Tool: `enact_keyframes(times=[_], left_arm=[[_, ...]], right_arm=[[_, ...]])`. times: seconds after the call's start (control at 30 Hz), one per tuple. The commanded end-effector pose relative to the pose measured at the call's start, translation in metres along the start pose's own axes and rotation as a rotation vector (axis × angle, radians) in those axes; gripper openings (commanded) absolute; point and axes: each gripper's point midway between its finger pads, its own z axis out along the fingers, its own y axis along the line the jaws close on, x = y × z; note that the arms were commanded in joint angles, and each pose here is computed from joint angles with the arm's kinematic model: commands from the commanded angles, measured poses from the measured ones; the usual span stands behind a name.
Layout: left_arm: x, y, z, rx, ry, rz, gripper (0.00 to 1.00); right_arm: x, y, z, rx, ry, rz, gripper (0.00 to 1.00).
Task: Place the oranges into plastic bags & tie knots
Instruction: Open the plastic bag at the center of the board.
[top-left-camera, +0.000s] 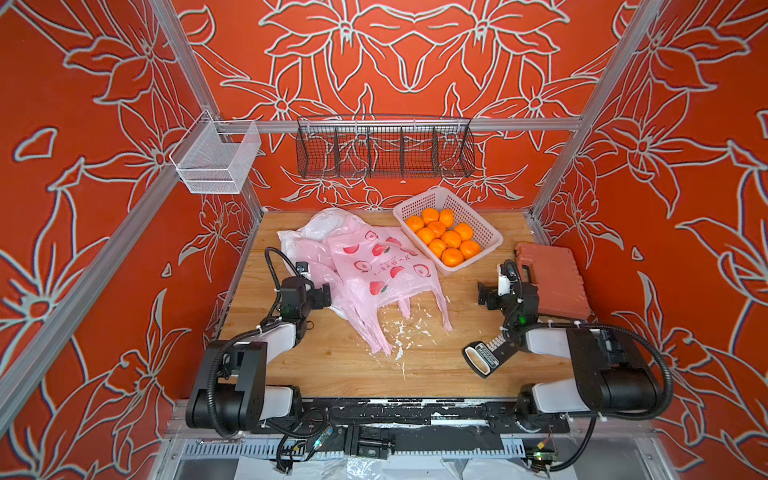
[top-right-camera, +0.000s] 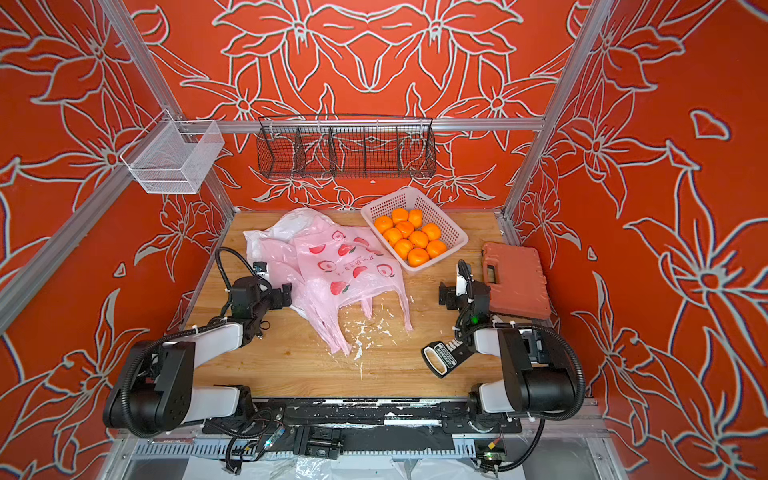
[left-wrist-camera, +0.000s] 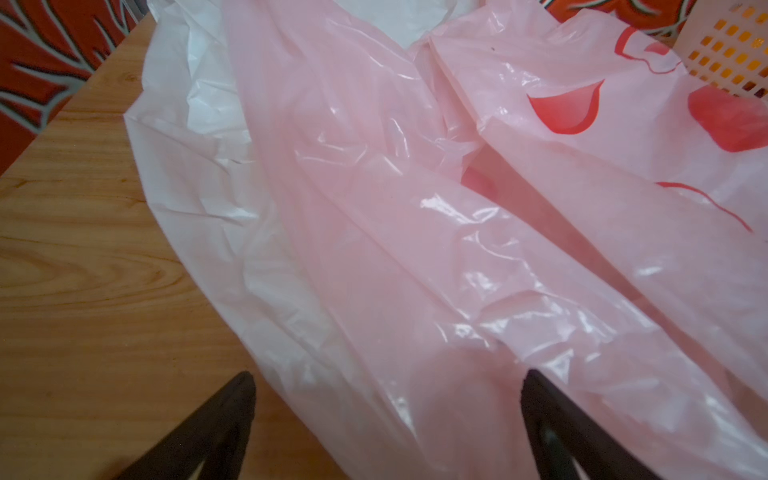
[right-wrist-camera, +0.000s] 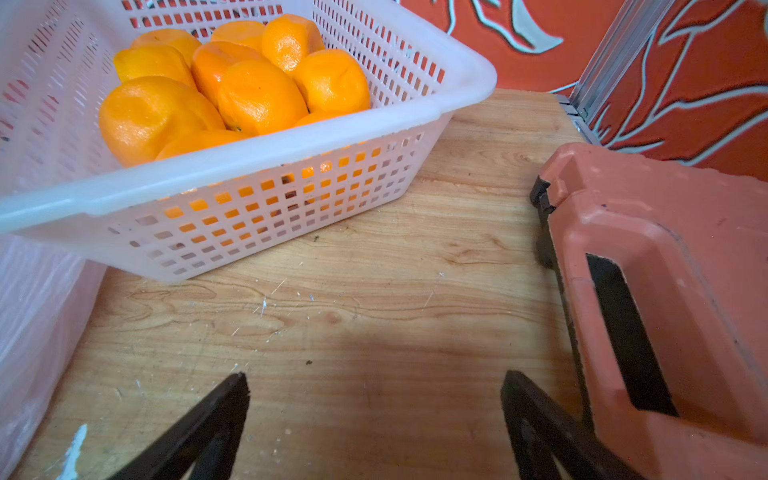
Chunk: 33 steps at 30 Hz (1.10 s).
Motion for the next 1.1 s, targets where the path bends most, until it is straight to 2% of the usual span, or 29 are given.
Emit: enact_keyframes(times=[0.0,0.53,0.63,0.73,0.8,0.9,1.0,1.07], left_arm=[[-0.006,0.001,0.001,-0.005,-0.009,-0.004,0.97],[-0.007,0.001,0.000,-0.001,-0.011,-0.004,0.97],[-0.018,-0.007,-0.007,0.020,0.003,0.023,0.97],[-0.031,-0.006,-0.021,-0.033,0.002,0.028,0.97],[-0.037,0.001,-0.034,-0.091,-0.008,0.008,0.97],[-0.046,0.023,-0.053,-0.223,0.002,-0.098,0.97],[-0.051,0.058,-0.079,-0.455,0.029,-0.300,0.97],[-0.036,0.082,-0.105,-0.651,0.096,-0.462,0.97]], right_arm=[[-0.012,-0.001,0.001,-0.001,-0.030,-0.006,0.98],[-0.013,0.000,0.000,-0.004,-0.037,-0.006,0.98],[-0.021,0.003,-0.009,-0.019,-0.072,-0.016,0.98],[-0.032,0.000,-0.022,-0.007,-0.070,-0.003,0.98],[-0.042,-0.003,-0.031,0.007,-0.074,0.011,0.98],[-0.056,-0.016,-0.045,0.076,-0.069,0.100,0.98],[-0.065,-0.026,-0.056,0.132,-0.034,0.214,0.98],[-0.063,-0.037,-0.063,0.202,0.015,0.328,0.98]])
